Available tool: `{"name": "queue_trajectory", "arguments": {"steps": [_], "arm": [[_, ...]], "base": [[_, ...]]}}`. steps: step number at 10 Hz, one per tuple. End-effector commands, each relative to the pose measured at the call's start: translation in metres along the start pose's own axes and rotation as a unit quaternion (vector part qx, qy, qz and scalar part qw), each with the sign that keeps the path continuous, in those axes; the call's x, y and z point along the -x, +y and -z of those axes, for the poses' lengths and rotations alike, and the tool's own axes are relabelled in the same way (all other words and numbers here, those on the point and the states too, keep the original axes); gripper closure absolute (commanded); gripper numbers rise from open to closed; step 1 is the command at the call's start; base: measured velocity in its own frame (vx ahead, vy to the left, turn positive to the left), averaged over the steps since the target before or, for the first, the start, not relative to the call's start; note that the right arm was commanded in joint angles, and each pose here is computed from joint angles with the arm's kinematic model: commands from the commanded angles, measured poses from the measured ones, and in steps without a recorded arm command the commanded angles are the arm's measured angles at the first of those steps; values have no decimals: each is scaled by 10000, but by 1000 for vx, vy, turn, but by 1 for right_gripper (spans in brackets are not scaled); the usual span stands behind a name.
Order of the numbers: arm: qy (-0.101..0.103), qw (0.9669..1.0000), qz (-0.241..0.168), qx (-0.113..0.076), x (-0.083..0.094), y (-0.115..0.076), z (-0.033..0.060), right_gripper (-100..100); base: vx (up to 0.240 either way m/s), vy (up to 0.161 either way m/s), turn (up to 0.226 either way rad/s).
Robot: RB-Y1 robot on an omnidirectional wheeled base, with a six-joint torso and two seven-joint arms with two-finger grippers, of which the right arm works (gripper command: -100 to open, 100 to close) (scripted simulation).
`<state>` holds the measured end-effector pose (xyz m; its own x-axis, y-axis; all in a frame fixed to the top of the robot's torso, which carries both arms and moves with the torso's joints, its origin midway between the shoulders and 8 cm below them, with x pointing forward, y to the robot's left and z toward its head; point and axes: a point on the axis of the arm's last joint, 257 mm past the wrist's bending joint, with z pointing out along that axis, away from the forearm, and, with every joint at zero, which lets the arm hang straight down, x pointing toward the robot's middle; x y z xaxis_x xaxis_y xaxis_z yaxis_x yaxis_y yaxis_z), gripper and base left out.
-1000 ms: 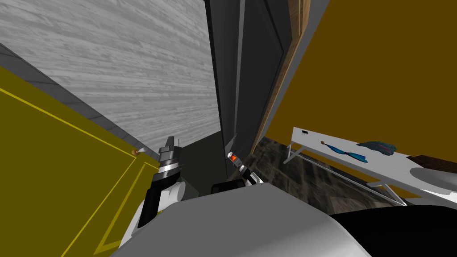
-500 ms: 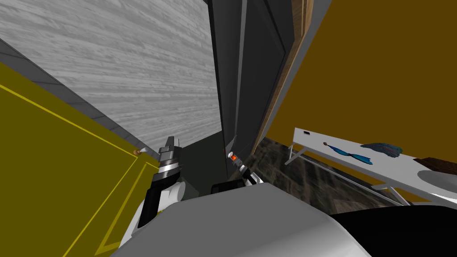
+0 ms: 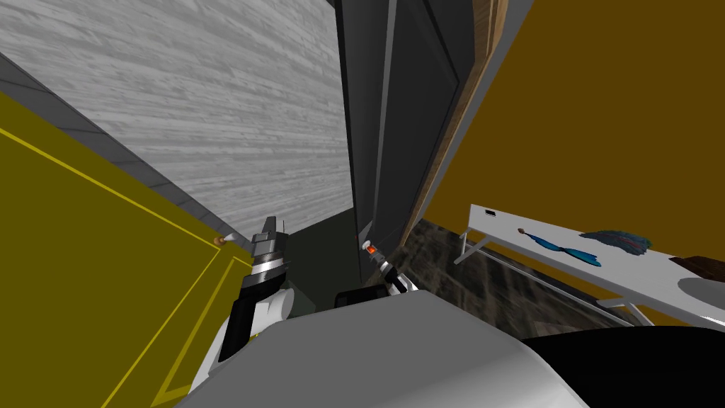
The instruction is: Push the door open
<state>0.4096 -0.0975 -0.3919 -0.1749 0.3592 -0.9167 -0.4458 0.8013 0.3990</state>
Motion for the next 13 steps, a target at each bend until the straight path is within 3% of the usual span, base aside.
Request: {"name": "queue_trajectory", "arguments": {"steps": [1,3,5,8,10,11,12,13], "arm": [[-94,9996,-245,-60,99,-61,-19,100],[-134,9985,-527,-99,119,-89,-22,100],[-134,9985,-527,-99,119,-89,-22,100],[-217,9943,-1027,-173,159,-147,-26,100],[-322,9880,-1492,-253,204,-210,-32,100],[-323,9870,-1554,-251,204,-210,-32,100],[-377,9831,-1766,-290,226,-242,-34,100],[-379,9822,-1816,-288,226,-242,-34,100]], "base": [[23,12,18],[21,21,14],[17,11,9],[26,17,22],[47,22,22],[36,26,19],[30,33,25],[31,16,4]]}}
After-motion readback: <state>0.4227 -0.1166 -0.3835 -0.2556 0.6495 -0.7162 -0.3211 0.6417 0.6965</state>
